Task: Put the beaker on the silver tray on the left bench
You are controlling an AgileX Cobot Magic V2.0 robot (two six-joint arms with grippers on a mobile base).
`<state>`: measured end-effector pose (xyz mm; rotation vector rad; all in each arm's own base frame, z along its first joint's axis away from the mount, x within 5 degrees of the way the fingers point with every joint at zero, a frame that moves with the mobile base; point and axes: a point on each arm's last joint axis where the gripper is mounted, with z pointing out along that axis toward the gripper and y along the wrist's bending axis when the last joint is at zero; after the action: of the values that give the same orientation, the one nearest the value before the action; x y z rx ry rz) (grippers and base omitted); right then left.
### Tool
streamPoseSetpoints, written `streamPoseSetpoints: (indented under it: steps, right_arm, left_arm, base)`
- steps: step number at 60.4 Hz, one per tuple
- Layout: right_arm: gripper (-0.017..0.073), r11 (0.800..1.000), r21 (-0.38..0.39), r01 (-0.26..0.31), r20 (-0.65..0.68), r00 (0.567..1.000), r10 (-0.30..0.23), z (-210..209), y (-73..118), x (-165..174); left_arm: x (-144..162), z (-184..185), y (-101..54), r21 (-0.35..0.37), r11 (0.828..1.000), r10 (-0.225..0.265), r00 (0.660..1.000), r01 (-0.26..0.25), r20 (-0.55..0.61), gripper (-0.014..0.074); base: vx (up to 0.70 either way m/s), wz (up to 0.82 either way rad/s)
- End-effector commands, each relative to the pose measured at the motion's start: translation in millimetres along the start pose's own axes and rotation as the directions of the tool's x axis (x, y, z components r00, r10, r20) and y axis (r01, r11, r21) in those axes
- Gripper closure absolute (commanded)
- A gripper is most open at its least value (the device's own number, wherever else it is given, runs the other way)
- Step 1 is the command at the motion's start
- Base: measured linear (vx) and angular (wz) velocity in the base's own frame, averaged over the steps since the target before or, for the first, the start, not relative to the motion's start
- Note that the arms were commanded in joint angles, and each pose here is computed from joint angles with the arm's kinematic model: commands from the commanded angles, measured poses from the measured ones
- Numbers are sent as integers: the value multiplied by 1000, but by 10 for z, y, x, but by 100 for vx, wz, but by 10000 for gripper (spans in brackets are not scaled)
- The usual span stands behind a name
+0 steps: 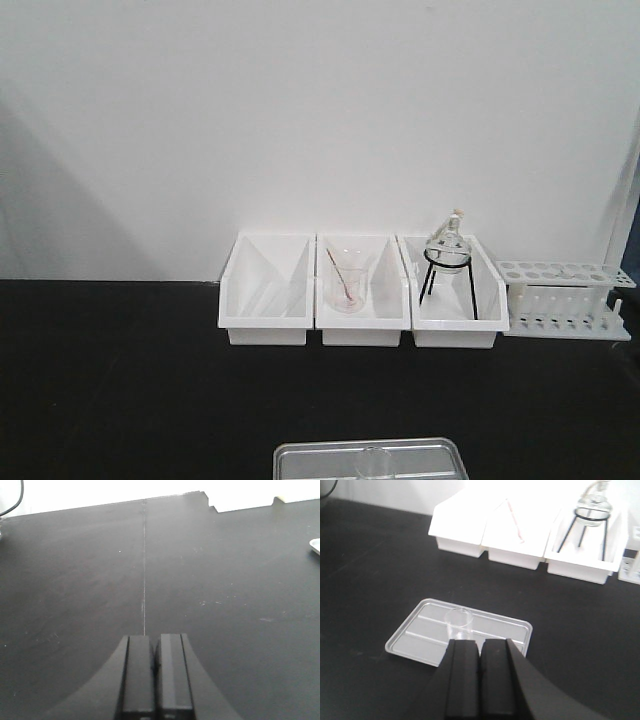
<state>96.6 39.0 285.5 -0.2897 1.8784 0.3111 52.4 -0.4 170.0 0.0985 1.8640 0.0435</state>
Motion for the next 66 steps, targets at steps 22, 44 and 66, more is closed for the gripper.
streamPoseSetpoints:
  steps: [22, 44, 66]
  right_arm:
    - [573, 967, 215, -139, 329, 942, 62, -205, -228, 975]
    - [573, 966, 217, -137, 312, 948, 64, -185, -232, 1028]
    - [573, 966, 217, -137, 310, 949, 65, -185, -232, 1030]
  left_arm:
    - [-8, 16, -8, 7, 1000, -3, 998, 2, 63, 592]
    - [-8, 16, -8, 7, 1000, -3, 998, 2, 63, 592]
    - [-8, 16, -8, 7, 1000, -3, 998, 2, 63, 592]
  base:
    - [0, 0]
    - [0, 0]
    - [0, 0]
